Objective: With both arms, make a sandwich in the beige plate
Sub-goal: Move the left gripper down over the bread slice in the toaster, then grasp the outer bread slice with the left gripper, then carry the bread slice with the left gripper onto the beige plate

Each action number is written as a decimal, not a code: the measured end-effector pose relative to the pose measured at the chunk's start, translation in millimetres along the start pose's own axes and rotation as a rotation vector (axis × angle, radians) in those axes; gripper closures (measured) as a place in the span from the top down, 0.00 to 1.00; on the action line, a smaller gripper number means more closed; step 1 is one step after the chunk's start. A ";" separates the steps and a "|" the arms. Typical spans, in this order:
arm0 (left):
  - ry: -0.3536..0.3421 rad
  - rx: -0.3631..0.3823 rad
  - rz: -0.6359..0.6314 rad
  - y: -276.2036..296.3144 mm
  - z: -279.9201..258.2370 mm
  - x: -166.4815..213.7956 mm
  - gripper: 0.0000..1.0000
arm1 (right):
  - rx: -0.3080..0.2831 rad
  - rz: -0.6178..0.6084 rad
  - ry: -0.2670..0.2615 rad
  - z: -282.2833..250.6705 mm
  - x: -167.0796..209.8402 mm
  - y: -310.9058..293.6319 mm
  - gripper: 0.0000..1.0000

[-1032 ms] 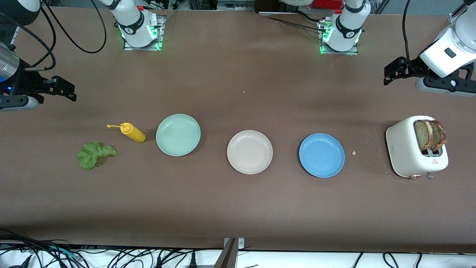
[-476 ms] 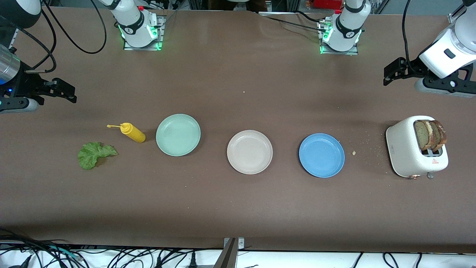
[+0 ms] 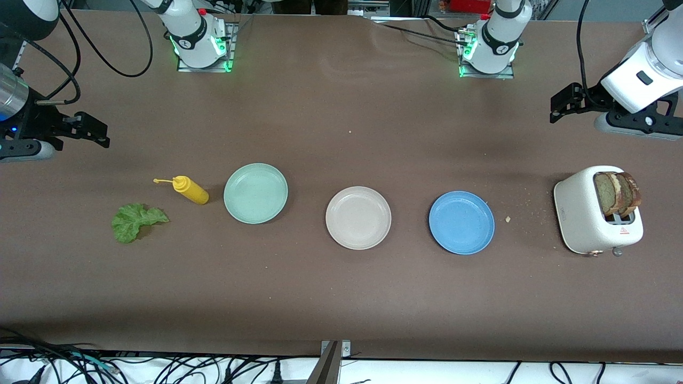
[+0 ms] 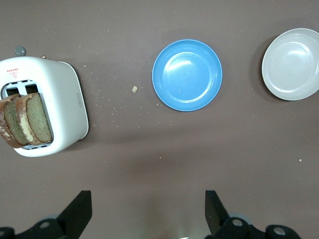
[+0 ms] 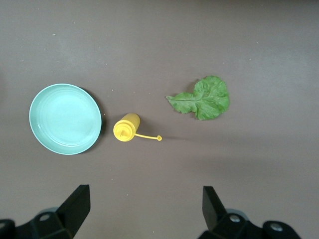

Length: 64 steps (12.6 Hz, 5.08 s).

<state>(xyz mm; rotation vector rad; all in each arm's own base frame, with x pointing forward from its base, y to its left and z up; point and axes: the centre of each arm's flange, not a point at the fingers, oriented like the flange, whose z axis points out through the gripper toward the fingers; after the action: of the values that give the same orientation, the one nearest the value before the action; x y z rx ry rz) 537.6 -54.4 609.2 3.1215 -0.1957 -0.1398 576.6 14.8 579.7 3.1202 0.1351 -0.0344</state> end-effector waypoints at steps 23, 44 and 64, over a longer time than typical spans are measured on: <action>0.017 0.072 -0.094 -213.7 227.7 44.7 1.00 | 0.000 -0.002 0.002 -0.5 0.3 -1.3 1.00; 0.034 0.103 -0.101 -239.9 253.4 44.0 0.91 | 0.000 -0.002 0.002 -0.6 0.3 -1.2 1.00; -0.036 -0.017 0.302 -33.0 133.5 100.2 0.09 | 0.000 -0.001 0.003 -0.9 0.4 -1.2 1.00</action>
<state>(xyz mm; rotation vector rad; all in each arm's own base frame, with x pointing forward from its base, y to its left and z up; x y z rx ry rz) 628.8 -34.9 466.9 3.0267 -0.6557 -0.1919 576.9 16.0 580.6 3.1201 0.1373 -0.0300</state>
